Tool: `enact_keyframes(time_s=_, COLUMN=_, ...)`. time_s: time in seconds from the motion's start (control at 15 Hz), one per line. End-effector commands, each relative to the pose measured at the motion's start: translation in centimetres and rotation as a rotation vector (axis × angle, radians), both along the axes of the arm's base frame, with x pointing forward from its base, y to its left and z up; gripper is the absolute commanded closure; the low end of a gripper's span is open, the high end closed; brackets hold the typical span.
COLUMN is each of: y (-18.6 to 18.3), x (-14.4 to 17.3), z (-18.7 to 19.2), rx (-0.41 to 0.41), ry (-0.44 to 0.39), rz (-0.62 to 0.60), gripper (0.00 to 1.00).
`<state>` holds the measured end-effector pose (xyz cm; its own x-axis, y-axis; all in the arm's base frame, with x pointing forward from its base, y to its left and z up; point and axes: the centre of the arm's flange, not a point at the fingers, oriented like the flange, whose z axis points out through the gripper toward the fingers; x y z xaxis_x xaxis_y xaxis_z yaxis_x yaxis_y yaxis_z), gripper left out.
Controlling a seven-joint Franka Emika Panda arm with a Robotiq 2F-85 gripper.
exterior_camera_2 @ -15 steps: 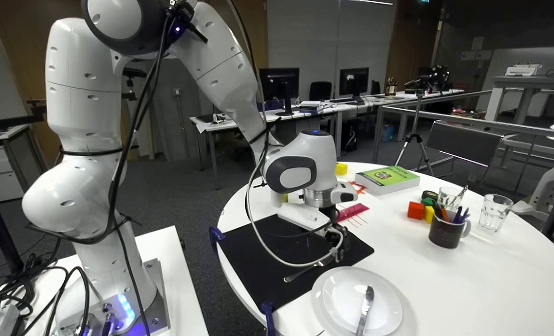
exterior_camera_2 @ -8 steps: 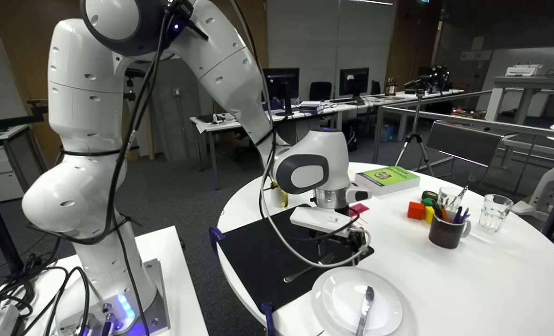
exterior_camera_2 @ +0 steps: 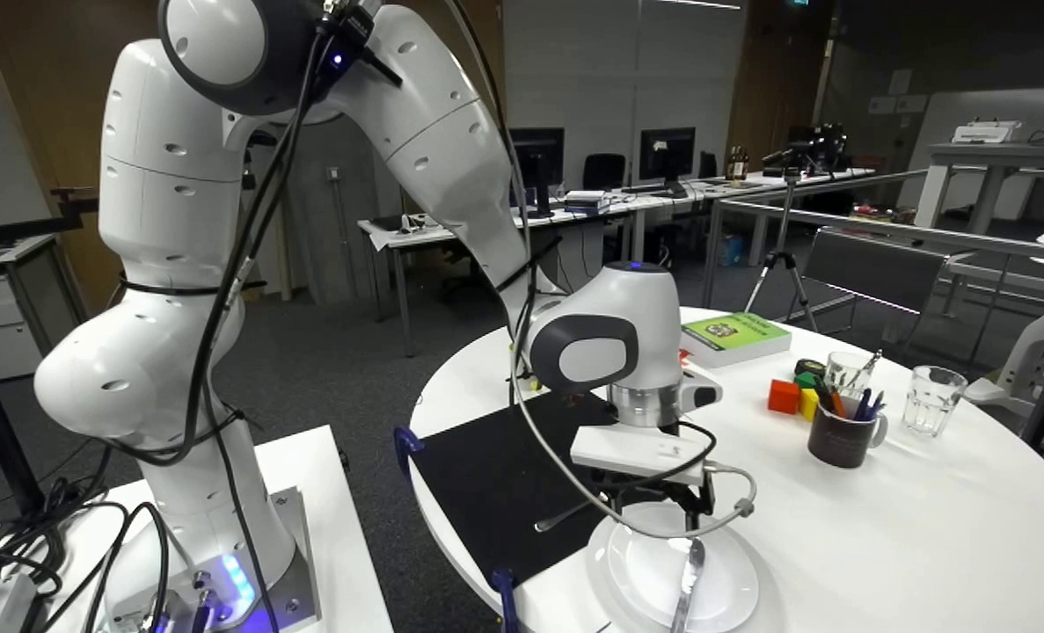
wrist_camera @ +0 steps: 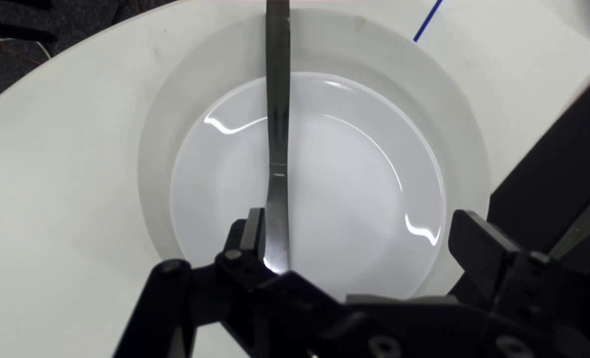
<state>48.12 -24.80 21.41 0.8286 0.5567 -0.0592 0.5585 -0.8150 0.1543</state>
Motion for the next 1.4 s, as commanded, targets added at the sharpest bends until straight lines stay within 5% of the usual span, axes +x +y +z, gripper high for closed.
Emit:
enact_keyframes(time_s=0.0, y=-3.1, x=-0.3, z=-0.1, rx=-0.015, ry=-0.001, rz=0.021, gripper=0.00)
enact_keyframes(time_s=1.33, y=-5.8, x=1.8, z=-6.2, rx=-0.013, ry=0.062, rz=0.007, gripper=0.04)
